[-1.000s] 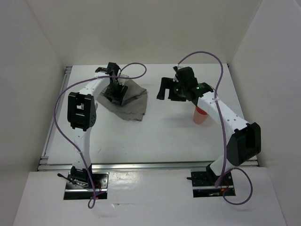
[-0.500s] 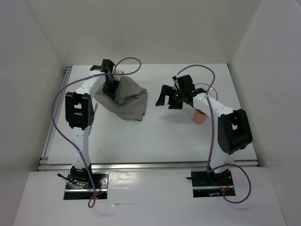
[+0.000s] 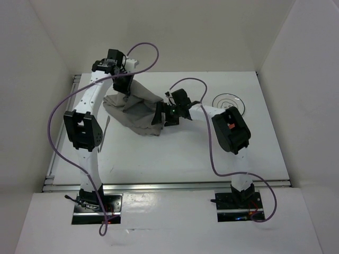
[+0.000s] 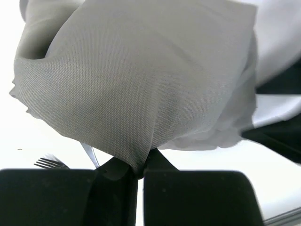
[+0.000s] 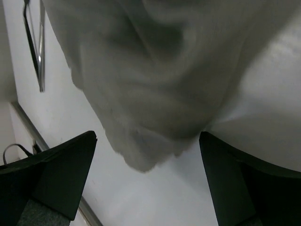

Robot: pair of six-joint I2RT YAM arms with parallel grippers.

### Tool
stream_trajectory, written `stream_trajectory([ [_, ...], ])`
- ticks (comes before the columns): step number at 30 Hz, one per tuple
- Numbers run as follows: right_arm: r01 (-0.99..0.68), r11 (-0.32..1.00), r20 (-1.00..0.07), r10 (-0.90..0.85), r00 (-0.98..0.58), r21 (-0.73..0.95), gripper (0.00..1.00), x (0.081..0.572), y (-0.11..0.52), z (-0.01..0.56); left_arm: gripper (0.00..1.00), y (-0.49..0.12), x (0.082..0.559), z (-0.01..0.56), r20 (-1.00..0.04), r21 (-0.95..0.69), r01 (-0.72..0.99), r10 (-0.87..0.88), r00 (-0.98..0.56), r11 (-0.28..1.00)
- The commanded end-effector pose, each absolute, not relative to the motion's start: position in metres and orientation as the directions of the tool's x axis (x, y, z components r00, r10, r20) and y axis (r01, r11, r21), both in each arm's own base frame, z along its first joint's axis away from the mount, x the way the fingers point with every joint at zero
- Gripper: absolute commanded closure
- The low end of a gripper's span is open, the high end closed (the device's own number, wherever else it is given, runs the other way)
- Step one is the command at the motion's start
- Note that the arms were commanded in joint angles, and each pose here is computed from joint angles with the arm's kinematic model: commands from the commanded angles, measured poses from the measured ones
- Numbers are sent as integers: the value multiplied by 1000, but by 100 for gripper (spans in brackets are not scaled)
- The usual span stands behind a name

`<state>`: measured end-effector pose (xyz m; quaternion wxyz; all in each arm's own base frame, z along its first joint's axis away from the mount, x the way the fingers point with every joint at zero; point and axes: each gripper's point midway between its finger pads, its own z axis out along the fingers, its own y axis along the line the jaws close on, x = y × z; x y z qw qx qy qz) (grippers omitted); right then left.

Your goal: Set the dinner table for one person

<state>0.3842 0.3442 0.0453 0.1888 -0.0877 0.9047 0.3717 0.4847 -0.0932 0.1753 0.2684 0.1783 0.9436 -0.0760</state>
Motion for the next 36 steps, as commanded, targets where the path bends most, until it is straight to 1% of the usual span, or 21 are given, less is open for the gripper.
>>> stream_trajectory([
  [1,-261,729,-381,0,-925,633,1,403,348,15,100,-105,477,211,-593,-45,427,320,-739,903],
  [3,-251,718,-374,14,-927,649,17,404,351,14,100,-101,480,219,-603,-21,415,319,-731,910],
  [5,-247,708,-372,24,-928,662,41,406,354,8,100,-99,481,228,-617,-6,408,318,-720,913],
  [6,-236,704,-368,39,-929,670,73,408,356,12,100,-96,483,231,-622,14,406,326,-712,914],
  [8,-207,720,-328,31,-944,662,100,403,353,-2,100,-93,484,237,-635,34,394,325,-701,918],
  [10,-203,734,-342,42,-939,648,100,407,351,5,100,-84,489,256,-671,93,367,330,-663,926],
  [15,-170,861,-537,135,-832,480,100,480,278,65,100,-54,523,320,-793,279,236,362,-490,931],
  [17,-183,888,-671,170,-722,422,100,531,259,135,100,-43,535,342,-824,329,156,363,-435,932],
  [18,-178,918,-681,122,-722,354,100,539,245,135,100,-34,540,366,-854,337,104,350,-385,936],
  [19,-198,926,-775,137,-617,322,100,567,239,195,100,-28,550,378,-870,356,53,352,-344,933],
  [21,-135,969,-829,100,-550,206,100,585,217,222,100,-17,556,397,-894,358,-13,339,-294,933],
  [22,-148,975,-892,87,-444,168,100,593,210,274,100,-10,559,404,-903,356,-43,332,-272,933],
  [23,-132,981,-912,77,-403,141,100,596,204,290,100,-10,559,425,-922,345,-67,325,-210,936],
  [24,-104,987,-936,79,-342,121,100,593,193,320,100,-6,558,435,-926,348,-74,330,-181,935],
  [26,-100,992,-952,44,-302,78,100,585,184,335,100,-13,554,449,-927,357,-34,350,-135,933],
  [27,-99,991,-975,67,-211,89,100,570,175,378,100,-16,548,459,-931,353,-19,349,-110,935],
  [28,-106,992,-963,31,-267,61,100,561,177,349,100,-26,543,451,-922,366,51,369,-116,929],
  [30,-125,990,-961,28,-274,65,100,543,174,344,100,-32,536,432,-905,381,118,396,-154,917],
  [31,-139,988,-970,38,-242,74,100,525,174,360,100,-40,532,396,-880,383,180,417,-226,906],
  [32,-146,987,-947,11,-321,61,100,512,178,322,100,-43,522,389,-870,383,221,431,-239,897],
  [36,-117,992,-935,6,-354,51,100,474,168,309,100,-55,484,325,-811,282,359,421,-407,890],
])
